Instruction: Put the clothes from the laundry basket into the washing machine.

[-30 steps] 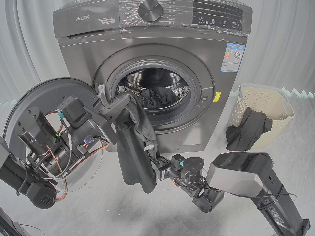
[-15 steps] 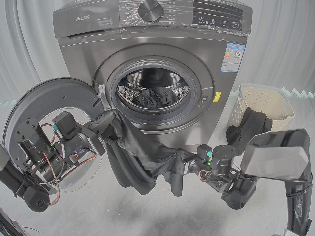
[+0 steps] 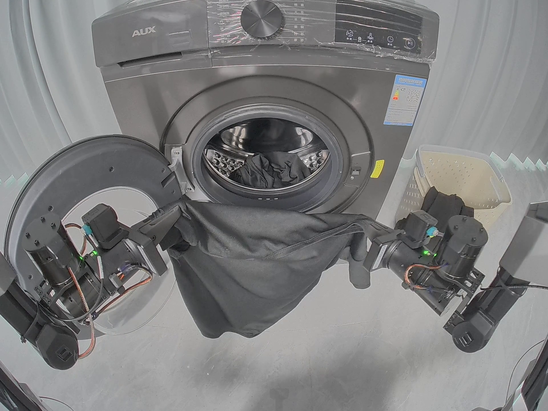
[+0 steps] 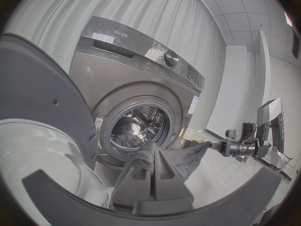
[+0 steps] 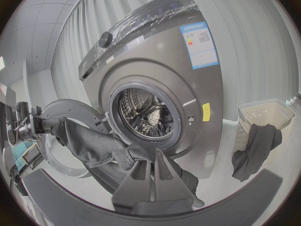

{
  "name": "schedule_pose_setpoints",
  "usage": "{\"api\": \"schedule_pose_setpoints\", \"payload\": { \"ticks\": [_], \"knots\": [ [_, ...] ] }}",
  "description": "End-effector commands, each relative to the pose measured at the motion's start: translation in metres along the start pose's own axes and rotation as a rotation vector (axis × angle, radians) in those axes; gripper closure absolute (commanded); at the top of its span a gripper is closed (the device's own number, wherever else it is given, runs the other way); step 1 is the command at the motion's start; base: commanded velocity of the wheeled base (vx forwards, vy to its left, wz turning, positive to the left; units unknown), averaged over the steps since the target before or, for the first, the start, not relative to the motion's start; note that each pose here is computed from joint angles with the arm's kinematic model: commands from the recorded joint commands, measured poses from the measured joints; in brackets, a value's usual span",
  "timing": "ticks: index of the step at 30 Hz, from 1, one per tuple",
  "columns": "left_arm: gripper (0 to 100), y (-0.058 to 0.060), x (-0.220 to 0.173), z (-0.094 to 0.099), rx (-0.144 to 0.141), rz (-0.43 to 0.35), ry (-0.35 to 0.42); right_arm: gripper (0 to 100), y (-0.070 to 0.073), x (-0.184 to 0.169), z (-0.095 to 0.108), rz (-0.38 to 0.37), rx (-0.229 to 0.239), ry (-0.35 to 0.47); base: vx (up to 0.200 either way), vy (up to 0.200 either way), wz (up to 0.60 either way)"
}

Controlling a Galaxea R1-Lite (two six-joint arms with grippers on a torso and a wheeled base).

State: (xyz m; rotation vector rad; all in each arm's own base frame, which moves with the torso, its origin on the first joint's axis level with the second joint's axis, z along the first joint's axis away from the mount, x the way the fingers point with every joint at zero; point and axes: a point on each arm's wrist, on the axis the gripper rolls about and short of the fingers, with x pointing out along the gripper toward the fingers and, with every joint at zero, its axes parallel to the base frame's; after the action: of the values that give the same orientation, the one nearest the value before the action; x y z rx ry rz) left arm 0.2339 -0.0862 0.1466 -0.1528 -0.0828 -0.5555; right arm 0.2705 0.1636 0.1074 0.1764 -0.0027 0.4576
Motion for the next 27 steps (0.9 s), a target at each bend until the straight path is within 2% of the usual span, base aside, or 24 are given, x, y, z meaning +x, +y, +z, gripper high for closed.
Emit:
{"api": "schedule_pose_setpoints", "payload": {
  "ticks": [1,6,9,18,27],
  "knots": [
    [100,0.002,-0.002,0.000,-0.001,0.008,0.003,100,0.001,-0.017,0.025,0.006,0.012,-0.063,0.000,0.000,0.00],
    [100,0.008,-0.005,-0.002,-0.003,0.036,0.013,100,0.000,-0.014,0.035,0.001,0.013,-0.106,0.000,0.000,0.00],
    [100,0.010,-0.008,-0.003,-0.002,0.046,0.020,100,-0.001,-0.015,0.037,-0.037,0.019,-0.118,0.000,0.000,0.00],
    [100,0.002,-0.016,0.017,0.018,0.025,-0.060,100,0.005,-0.023,0.057,-0.030,0.025,-0.189,0.000,0.000,0.00],
    [100,0.002,-0.016,0.021,0.020,0.023,-0.075,100,0.008,-0.022,0.077,-0.040,0.037,-0.273,0.000,0.000,0.00]
  ]
}}
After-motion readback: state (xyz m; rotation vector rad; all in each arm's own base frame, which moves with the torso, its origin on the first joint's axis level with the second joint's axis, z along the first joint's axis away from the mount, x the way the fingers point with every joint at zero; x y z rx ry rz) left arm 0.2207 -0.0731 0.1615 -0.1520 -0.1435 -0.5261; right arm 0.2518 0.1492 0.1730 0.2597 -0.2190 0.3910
